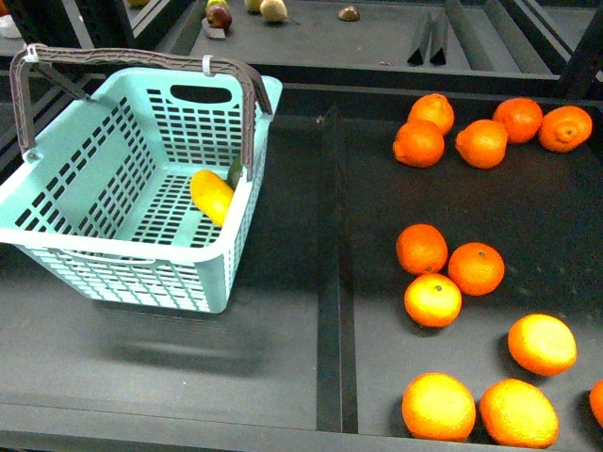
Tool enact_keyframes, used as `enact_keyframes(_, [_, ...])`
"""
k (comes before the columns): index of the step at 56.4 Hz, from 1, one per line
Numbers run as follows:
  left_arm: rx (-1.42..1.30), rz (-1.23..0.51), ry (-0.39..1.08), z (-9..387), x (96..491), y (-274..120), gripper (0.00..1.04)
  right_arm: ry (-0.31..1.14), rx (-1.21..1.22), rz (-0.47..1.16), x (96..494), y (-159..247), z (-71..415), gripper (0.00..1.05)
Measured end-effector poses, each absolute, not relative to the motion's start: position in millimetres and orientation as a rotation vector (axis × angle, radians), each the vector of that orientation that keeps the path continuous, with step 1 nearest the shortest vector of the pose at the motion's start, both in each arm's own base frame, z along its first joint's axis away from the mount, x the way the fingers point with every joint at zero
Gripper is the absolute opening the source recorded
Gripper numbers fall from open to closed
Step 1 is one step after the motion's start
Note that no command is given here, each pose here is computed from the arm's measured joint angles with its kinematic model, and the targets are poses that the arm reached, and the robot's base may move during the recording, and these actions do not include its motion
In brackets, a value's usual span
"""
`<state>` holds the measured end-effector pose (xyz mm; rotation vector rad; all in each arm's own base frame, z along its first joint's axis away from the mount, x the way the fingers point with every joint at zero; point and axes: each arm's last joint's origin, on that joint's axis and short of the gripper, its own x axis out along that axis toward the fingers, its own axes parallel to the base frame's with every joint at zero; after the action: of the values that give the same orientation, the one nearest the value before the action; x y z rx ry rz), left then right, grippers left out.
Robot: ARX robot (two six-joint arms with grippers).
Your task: Pick mango and avocado into basket
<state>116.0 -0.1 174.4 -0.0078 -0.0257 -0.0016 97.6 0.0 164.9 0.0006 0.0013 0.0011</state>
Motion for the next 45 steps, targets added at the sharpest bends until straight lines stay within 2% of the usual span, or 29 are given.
enact_keyframes(23, [-0.007,-0.001,0.008,169.1,100.5,-0.1,0.03,0.001,0.001,0.001,97.6,0.0,164.9,0.97])
enact_keyframes(45, [-0.007,-0.001,-0.020,170.8,96.6,-0.1,0.03,0.001,0.001,0.001,97.6,0.0,164.9,0.97])
